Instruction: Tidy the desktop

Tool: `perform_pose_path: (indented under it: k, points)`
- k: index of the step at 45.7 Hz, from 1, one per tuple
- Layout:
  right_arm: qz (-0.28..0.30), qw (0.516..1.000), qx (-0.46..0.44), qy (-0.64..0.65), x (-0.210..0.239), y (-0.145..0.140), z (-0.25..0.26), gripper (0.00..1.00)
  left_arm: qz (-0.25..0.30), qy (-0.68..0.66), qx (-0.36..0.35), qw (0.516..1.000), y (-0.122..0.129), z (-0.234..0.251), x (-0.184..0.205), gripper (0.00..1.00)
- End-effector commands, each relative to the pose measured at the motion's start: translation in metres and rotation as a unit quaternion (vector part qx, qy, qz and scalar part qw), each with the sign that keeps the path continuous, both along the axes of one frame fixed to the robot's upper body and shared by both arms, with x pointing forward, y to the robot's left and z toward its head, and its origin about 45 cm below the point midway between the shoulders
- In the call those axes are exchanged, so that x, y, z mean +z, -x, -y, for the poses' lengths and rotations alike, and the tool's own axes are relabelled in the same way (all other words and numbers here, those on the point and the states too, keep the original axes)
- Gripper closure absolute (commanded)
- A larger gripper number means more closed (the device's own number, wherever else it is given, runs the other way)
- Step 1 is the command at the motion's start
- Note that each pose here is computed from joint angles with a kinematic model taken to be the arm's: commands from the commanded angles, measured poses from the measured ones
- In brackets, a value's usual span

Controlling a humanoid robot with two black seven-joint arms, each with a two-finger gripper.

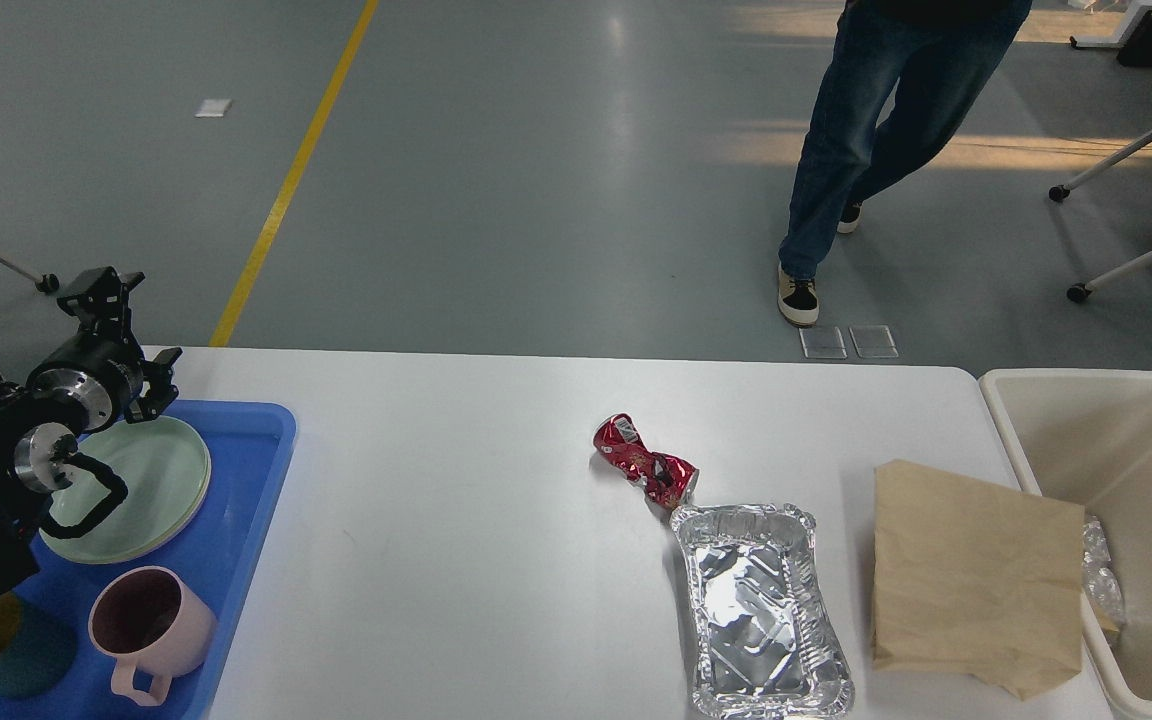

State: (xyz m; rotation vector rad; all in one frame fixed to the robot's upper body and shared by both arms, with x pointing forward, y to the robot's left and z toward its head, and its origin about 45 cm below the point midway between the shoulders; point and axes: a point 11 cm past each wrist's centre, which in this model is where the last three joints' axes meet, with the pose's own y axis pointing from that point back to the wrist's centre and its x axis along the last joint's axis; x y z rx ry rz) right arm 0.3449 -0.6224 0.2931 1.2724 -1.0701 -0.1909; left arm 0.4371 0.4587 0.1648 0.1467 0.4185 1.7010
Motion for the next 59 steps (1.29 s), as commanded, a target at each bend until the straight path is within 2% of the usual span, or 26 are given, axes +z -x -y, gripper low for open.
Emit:
perform_pose_path:
  k: [1,3,6,9,12,25,32,43,50,59]
  points:
    - [0.012,1.0,-0.002,0.012,0.006,-0.002,0.004,0.82,0.0,0.0,0.001,1.0,0.0,0.0,0.0,0.04]
    - [0.029,0.999,-0.004,0.024,0.012,-0.006,0.006,0.57,0.0,0.0,0.0,1.0,0.0,0.0,0.0,0.04]
    - [0.063,0.997,-0.007,0.046,0.018,-0.013,0.01,0.28,0.0,0.0,0.0,1.0,0.0,0.0,0.0,0.04]
    - [0.079,0.995,-0.013,0.067,0.015,-0.013,0.015,0.12,0.0,0.0,0.001,1.0,0.0,0.0,0.0,0.04]
    - [0.082,0.994,-0.016,0.076,0.011,-0.01,0.018,0.04,0.0,0.0,0.001,1.0,0.0,0.0,0.0,0.04]
    - [0.082,0.994,-0.017,0.067,0.008,-0.01,0.016,0.01,0.0,0.0,0.0,1.0,0.0,0.0,0.0,0.04]
    - [0.093,0.994,-0.028,0.051,0.026,-0.006,0.022,0.0,0.0,0.0,0.001,1.0,0.0,0.0,0.0,0.04]
    - [0.057,0.997,-0.003,-0.051,0.049,-0.011,-0.004,0.0,0.0,0.0,0.001,1.0,0.0,0.0,0.0,0.04]
    - [0.064,0.996,0.006,-0.066,0.062,-0.017,-0.011,0.0,0.0,0.0,0.001,1.0,0.0,0.0,0.0,0.04]
    - [-0.006,0.993,0.036,-0.109,0.057,-0.015,-0.034,0.0,0.0,0.0,0.0,1.0,0.0,0.0,0.0,0.04]
